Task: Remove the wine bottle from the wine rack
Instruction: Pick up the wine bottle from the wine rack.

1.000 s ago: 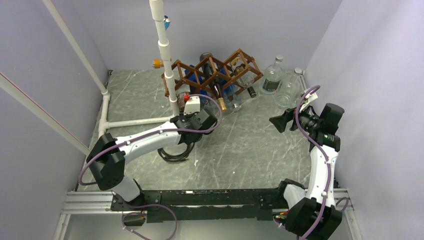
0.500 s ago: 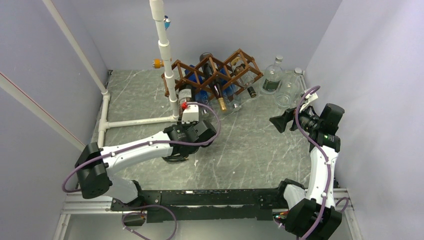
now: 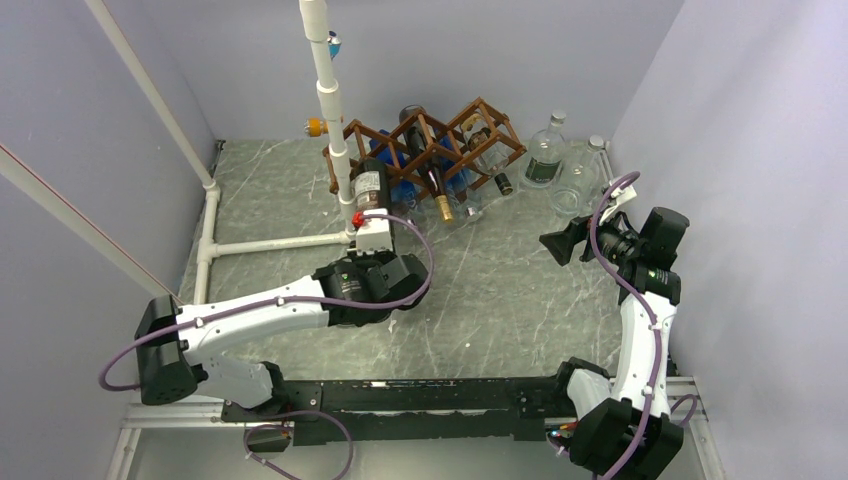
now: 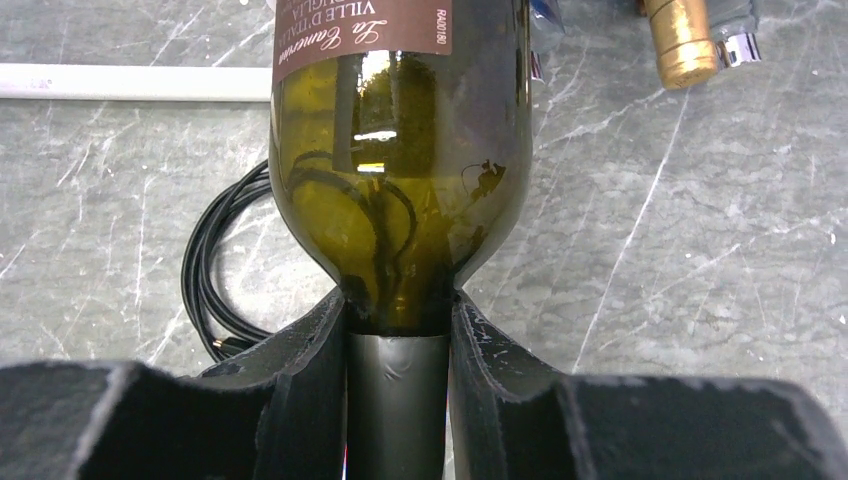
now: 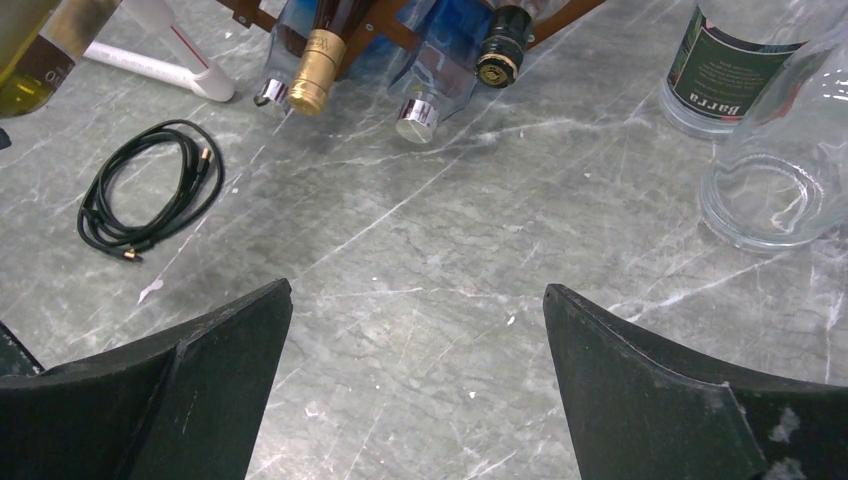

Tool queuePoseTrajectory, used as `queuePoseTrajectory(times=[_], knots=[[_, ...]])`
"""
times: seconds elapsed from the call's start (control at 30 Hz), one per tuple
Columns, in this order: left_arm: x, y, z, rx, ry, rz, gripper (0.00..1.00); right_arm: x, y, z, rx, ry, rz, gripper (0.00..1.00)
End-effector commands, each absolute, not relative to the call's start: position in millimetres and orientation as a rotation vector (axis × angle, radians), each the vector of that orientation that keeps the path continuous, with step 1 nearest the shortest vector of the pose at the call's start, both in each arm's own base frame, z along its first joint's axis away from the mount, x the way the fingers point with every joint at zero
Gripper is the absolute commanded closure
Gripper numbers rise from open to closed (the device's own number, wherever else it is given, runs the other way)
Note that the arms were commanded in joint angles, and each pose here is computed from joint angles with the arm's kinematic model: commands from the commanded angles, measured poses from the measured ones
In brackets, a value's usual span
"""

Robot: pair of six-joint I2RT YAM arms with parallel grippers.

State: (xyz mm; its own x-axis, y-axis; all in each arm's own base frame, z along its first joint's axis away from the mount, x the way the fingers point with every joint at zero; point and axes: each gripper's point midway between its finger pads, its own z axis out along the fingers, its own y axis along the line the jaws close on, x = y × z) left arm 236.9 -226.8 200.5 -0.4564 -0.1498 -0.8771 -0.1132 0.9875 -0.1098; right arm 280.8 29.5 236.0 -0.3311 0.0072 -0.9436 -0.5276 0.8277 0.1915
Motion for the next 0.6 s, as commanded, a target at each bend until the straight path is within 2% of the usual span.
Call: queuePoseTrajectory(times=[0.0,0.57], knots=[[236,-222,238,-0.283,1.92,-0.116,1.0,283,30,256,-0.449,1.779,0.521,0.0],[211,-239,237,-0.131,1.97,-0.303,1.0,282,30,257,-0.453,1.775,0.517,0.0]])
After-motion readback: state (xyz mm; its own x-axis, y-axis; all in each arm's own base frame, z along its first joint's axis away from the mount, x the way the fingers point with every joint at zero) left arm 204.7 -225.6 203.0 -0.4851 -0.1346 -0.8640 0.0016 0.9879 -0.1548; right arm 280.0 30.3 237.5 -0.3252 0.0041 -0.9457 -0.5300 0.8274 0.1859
